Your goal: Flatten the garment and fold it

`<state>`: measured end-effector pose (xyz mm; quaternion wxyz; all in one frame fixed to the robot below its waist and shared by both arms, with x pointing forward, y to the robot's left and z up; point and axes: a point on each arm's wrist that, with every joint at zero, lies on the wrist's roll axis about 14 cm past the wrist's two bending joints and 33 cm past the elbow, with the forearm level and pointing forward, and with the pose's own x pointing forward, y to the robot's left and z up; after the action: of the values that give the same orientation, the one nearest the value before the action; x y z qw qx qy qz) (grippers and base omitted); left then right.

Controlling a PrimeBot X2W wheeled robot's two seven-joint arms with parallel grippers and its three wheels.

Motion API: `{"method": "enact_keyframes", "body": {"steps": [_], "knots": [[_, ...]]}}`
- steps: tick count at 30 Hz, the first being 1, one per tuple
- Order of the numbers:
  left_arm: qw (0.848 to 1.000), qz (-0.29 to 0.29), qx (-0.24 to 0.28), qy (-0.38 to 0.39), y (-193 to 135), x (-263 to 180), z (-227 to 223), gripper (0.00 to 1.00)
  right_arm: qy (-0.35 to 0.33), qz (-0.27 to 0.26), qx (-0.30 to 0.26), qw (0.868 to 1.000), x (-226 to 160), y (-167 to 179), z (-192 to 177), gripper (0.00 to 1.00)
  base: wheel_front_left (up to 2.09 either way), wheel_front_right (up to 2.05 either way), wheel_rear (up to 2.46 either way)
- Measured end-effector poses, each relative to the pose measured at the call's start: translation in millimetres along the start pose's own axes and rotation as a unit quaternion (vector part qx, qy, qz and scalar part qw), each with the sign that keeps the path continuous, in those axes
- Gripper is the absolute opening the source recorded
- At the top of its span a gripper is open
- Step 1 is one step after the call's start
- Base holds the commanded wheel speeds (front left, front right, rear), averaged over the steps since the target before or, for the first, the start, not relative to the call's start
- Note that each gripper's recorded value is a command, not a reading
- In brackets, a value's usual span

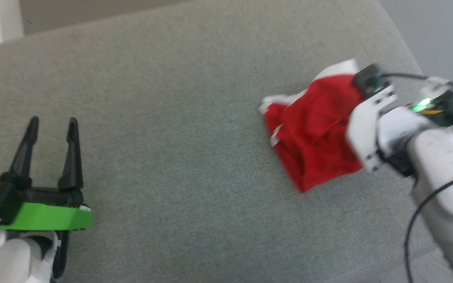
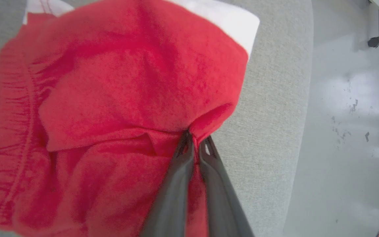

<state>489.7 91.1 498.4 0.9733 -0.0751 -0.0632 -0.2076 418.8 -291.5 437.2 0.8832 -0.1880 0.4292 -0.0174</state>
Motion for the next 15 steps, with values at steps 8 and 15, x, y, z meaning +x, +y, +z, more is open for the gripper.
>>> {"method": "enact_keyframes", "body": {"steps": [8, 15], "knots": [[1.0, -0.002, 0.007, 0.027, 21.1, 11.3, -37.5, 1.0, 0.061, -0.087, 0.033, 0.994, 24.4, -70.5, -32.1, 0.0, 0.0, 0.0, 0.0], [0.998, 0.021, 0.019, 0.058, 47.6, 2.4, -60.4, 1.0, 0.081, -0.142, 0.054, 0.985, 37.8, -109.5, -44.8, 0.0, 0.0, 0.0, 0.0]]}}
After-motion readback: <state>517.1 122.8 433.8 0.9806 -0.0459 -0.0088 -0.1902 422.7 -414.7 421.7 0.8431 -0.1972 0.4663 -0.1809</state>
